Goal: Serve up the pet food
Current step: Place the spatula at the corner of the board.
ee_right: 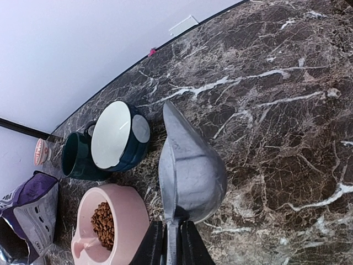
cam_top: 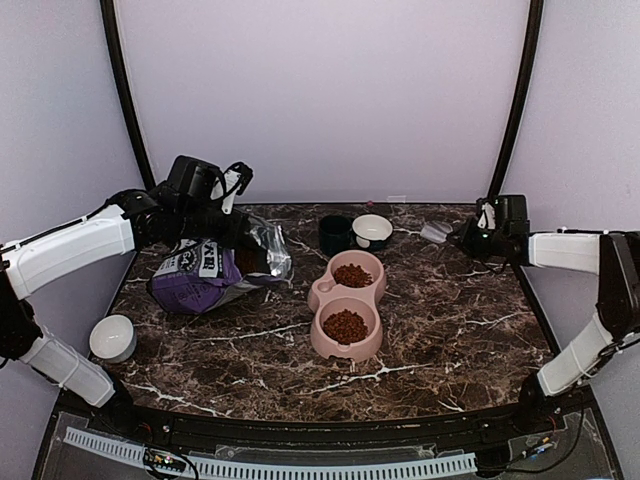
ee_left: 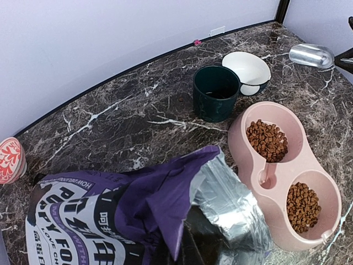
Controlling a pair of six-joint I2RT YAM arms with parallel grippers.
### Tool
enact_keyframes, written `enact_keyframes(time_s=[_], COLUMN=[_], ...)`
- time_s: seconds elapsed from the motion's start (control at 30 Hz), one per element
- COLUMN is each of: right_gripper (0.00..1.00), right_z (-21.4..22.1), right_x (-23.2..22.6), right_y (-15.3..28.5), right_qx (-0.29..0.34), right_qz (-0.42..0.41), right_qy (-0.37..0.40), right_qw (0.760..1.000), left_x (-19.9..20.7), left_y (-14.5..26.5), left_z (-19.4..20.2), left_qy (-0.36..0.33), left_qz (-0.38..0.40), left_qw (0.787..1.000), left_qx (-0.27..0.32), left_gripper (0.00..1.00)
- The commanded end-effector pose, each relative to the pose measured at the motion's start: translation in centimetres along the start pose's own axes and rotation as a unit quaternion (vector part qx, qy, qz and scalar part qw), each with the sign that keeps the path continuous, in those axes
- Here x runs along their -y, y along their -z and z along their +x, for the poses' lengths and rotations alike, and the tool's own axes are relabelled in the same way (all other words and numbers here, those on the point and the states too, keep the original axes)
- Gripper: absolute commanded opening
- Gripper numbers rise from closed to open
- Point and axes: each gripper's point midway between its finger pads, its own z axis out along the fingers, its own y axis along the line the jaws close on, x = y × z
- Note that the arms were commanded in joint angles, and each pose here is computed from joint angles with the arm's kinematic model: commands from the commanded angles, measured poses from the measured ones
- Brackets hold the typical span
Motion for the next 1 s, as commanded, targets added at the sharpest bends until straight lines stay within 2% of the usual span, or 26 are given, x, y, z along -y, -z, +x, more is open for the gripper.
enact_keyframes(time_s=[0.0, 0.3, 0.67, 0.97], right_gripper=[0.00, 0.00, 0.00, 0.10], right_z=[-2.2, -0.4, 2.3, 4.5], right_x=[-0.5, 2.3, 4.9, 5.8], right_y=[-1.4, -4.8, -6.0, -5.8], right_qx=[0.039, 0.012, -0.021, -0.044], right_qz=[-0.026, -0.010, 0.018, 0.024], right_qy=[0.005, -0.008, -0.016, -0.018], right_qw=[0.999, 1.000, 0.999, 0.999], left_x=[-0.7, -0.9, -1.0, -1.1], left_y=[2.4, 2.2, 2.2, 2.2], left_z=[-3.9, -3.7, -3.6, -3.6], left_qy=[0.001, -0.003, -0.006, -0.007], left_qz=[-0.015, -0.023, -0.027, -0.029], left_qw=[0.997, 0.997, 0.997, 0.997], left_qx=[0.077, 0.074, 0.072, 0.073], left_gripper=[0.00, 0.00, 0.00, 0.00])
